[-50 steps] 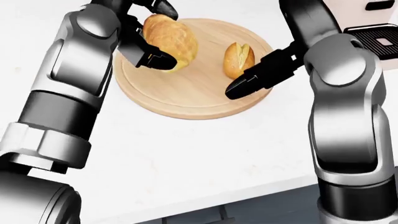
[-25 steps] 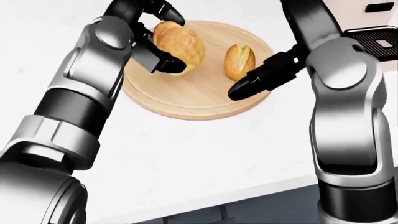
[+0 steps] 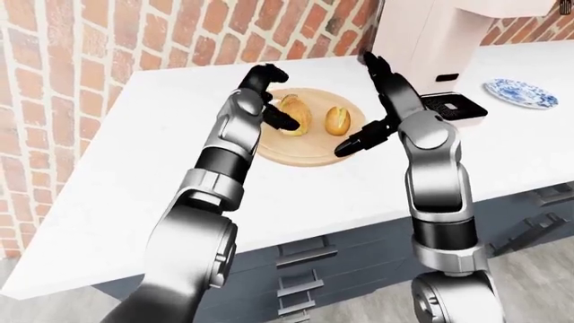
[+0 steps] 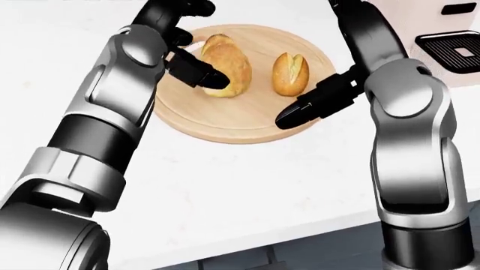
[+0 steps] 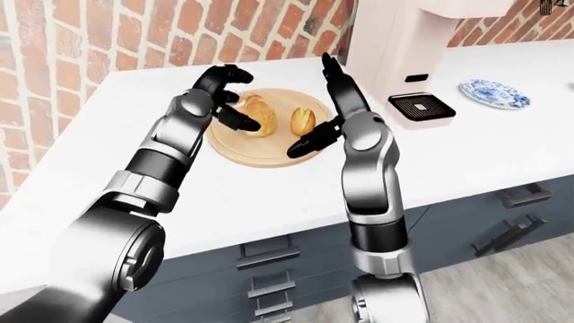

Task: Place all breads on the cutting board.

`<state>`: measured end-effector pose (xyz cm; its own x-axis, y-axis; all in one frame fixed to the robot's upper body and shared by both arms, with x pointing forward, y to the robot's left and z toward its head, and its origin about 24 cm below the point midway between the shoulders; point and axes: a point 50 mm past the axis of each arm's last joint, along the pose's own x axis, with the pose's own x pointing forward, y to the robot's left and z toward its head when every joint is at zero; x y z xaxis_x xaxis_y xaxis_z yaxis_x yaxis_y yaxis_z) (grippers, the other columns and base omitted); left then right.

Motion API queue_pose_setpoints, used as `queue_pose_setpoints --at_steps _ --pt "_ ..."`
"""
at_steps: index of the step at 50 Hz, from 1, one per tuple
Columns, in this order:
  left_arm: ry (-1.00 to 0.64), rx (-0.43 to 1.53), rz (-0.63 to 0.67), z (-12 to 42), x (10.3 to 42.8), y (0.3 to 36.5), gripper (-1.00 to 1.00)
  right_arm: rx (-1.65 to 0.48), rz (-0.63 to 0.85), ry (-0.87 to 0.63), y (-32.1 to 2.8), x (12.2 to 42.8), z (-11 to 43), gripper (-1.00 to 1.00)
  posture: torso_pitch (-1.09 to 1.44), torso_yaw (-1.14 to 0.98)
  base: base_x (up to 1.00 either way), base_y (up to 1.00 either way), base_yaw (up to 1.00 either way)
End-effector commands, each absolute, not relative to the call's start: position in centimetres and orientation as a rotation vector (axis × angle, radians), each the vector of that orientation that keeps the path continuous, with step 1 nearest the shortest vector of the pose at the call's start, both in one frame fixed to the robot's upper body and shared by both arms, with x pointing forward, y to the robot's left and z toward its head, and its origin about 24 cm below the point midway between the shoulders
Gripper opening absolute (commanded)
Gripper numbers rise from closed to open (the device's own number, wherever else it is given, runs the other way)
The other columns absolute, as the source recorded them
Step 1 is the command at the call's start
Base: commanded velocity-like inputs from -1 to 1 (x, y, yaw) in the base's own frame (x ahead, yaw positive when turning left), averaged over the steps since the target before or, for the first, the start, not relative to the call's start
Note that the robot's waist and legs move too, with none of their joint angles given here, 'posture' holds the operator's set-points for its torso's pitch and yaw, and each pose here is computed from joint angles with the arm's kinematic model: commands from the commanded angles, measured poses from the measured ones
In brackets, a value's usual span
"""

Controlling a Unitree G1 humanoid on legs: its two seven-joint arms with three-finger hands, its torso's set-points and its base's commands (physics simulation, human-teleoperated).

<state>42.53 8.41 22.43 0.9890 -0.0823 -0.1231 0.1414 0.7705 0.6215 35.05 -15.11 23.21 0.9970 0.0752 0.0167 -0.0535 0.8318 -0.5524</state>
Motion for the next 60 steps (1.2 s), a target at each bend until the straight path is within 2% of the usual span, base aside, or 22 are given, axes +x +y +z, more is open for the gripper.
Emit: queue_pose_setpoints --at_steps 1,2,3,4,13,27,31,32,35,43,60 --pt "-0.019 0.685 -0.103 25.3 42.4 8.0 0.74 -0.599 0.042 -0.14 -15.0 34.6 25.5 1.0 0.0 0.0 0.0 0.0 0.0" --pt "-0.02 0.687 -0.104 25.4 42.4 7.9 0.81 -0.599 0.042 -0.14 -15.0 34.5 25.6 1.0 0.0 0.0 0.0 0.0 0.0" --pt "-0.021 0.688 -0.104 25.5 42.4 7.9 0.97 -0.599 0.042 -0.141 -15.0 34.5 25.7 1.0 0.0 0.0 0.0 0.0 0.0" --pt "-0.023 0.689 -0.104 25.6 42.4 7.9 1.0 -0.599 0.042 -0.141 -15.0 34.5 25.6 1.0 0.0 0.0 0.0 0.0 0.0" --pt "-0.05 0.677 -0.089 26.7 41.3 9.4 1.0 -0.596 0.026 -0.155 -15.8 33.8 26.9 1.0 0.0 0.0 0.0 0.0 0.0" --pt "-0.093 0.707 -0.049 28.0 36.2 13.2 1.0 -0.577 -0.024 -0.177 -18.3 31.1 28.5 1.0 0.0 0.0 0.0 0.0 0.0" --pt "-0.11 0.681 -0.013 29.2 34.2 15.2 1.0 -0.568 -0.044 -0.192 -19.2 29.9 29.0 1.0 0.0 0.0 0.0 0.0 0.0" --pt "-0.129 0.596 0.059 29.7 30.0 19.3 1.0 -0.53 -0.124 -0.235 -22.1 26.7 30.7 1.0 0.0 0.0 0.0 0.0 0.0" --pt "-0.145 0.581 0.073 29.9 28.3 20.1 1.0 -0.523 -0.138 -0.24 -22.6 25.8 30.7 1.0 0.0 0.0 0.0 0.0 0.0" --pt "-0.162 0.562 0.098 29.9 26.6 21.3 1.0 -0.519 -0.162 -0.25 -23.8 24.5 30.5 1.0 0.0 0.0 0.0 0.0 0.0" --pt "-0.177 0.496 0.215 29.2 21.0 26.1 1.0 -0.482 -0.261 -0.29 -27.0 18.1 31.0 1.0 0.0 0.0 0.0 0.0 0.0"
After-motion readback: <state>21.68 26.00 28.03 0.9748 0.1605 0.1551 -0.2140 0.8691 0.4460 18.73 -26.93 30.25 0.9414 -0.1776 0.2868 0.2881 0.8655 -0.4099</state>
